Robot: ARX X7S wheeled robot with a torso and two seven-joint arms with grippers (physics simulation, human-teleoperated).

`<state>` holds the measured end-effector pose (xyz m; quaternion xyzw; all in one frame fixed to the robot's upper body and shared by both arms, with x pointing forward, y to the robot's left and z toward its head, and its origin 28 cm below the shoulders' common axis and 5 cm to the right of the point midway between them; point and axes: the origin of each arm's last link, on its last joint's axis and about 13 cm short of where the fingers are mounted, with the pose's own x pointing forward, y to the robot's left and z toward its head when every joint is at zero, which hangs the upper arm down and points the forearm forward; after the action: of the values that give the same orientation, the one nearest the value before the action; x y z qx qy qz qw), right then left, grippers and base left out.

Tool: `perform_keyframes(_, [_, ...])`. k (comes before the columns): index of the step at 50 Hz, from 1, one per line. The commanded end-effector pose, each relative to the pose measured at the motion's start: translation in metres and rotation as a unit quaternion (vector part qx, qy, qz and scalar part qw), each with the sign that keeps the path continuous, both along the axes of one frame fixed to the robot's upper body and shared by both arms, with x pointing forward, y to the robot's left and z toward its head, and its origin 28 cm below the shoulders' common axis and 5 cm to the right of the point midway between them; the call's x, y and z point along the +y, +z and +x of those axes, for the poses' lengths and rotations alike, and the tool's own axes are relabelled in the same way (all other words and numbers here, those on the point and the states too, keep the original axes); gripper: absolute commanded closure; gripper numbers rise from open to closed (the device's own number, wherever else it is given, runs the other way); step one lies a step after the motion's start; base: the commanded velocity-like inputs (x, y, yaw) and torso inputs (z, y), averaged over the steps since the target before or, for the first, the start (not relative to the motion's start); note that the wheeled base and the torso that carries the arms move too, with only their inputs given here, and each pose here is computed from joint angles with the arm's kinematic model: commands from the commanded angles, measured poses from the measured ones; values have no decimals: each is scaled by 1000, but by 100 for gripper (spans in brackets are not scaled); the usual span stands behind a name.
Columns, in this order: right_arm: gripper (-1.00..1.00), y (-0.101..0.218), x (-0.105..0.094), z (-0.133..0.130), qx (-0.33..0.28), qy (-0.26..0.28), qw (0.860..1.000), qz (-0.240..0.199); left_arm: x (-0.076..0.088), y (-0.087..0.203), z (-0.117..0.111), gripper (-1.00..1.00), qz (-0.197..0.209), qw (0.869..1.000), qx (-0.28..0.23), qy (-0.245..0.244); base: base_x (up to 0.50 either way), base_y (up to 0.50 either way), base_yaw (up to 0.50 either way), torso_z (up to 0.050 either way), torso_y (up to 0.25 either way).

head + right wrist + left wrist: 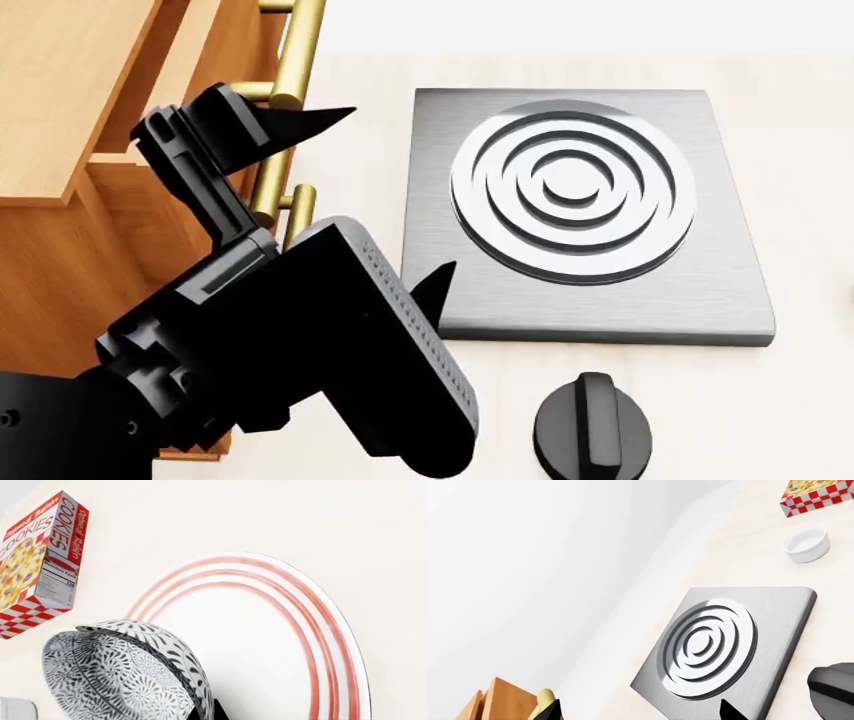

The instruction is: Pick the akita bowl on the wooden cabinet and place it on the plate.

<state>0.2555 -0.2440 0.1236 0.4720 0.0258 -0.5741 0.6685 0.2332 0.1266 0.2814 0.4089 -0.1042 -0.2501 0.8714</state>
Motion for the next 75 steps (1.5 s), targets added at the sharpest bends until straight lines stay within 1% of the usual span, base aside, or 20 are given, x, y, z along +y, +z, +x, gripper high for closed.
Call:
perform_keyframes(1, [100,-5,-1,3,4,0,1000,-1,0,-1,1,-100,0,1000,1,1,0,0,0,10,0])
perform_keyframes(10, [100,-6,-2,3,6,-1,1000,0,0,-2,1,-100,1,1000,3,2,0,0,0,0,0])
perform_keyframes(12, [100,-4,-1,3,0,4,1000,-9,0,-2,1,-100,1,1000,3,1,0,0,0,0,0])
perform_keyframes(14, [100,-3,-1,2,-7,7,1000,-9,0,-2,1,-100,2,1000,2,1,0,0,0,0,0])
perform_keyframes(15, [-100,-2,-1,2,-5,10,1000,-17,0,-2,2,-100,2,1000,2,1,0,0,0,0,0])
perform_keyframes(23, [-100,4,1,2,-21,25,999,-29,0,0,1,-100,1,1000,1,2,0,0,0,0,0])
perform_keyframes(27, [-100,5,2,2,-24,30,999,-28,0,0,1,-100,1,1000,0,2,0,0,0,0,0])
perform_keyframes(56, [-100,8,5,0,-28,38,998,-41,3,-3,3,-100,-2,1000,4,8,0,0,0,0,0])
perform_keyframes(66, [-100,27,6,-13,-44,33,996,-63,4,-1,2,-100,-3,1000,3,9,0,0,0,0,0])
perform_keyframes(75, [-100,31,4,-36,-54,13,996,-68,6,0,2,-100,-6,1000,2,14,0,0,0,0,0])
